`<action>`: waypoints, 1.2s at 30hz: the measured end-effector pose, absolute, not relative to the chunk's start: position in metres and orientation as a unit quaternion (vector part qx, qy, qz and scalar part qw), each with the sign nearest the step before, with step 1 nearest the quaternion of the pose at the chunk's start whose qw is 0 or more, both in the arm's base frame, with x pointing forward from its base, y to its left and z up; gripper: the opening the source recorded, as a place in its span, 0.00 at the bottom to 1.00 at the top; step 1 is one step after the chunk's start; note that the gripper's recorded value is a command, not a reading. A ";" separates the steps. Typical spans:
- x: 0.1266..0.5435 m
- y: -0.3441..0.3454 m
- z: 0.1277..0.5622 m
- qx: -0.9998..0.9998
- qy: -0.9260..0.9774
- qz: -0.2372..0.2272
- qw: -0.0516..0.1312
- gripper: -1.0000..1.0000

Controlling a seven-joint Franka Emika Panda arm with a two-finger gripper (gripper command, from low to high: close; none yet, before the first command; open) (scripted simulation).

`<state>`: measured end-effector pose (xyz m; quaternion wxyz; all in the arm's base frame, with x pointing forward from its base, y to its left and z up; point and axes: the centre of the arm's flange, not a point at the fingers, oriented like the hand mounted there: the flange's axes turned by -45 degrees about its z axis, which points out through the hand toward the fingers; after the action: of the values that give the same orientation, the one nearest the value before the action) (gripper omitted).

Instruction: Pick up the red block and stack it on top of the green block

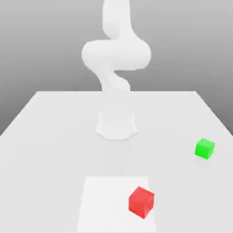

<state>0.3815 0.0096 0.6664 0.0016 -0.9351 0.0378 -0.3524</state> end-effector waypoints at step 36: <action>0.431 0.068 0.157 -0.950 0.312 -0.001 0.001 0.00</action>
<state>0.4306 0.0677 0.1566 0.0014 -0.9500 0.3123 -0.0012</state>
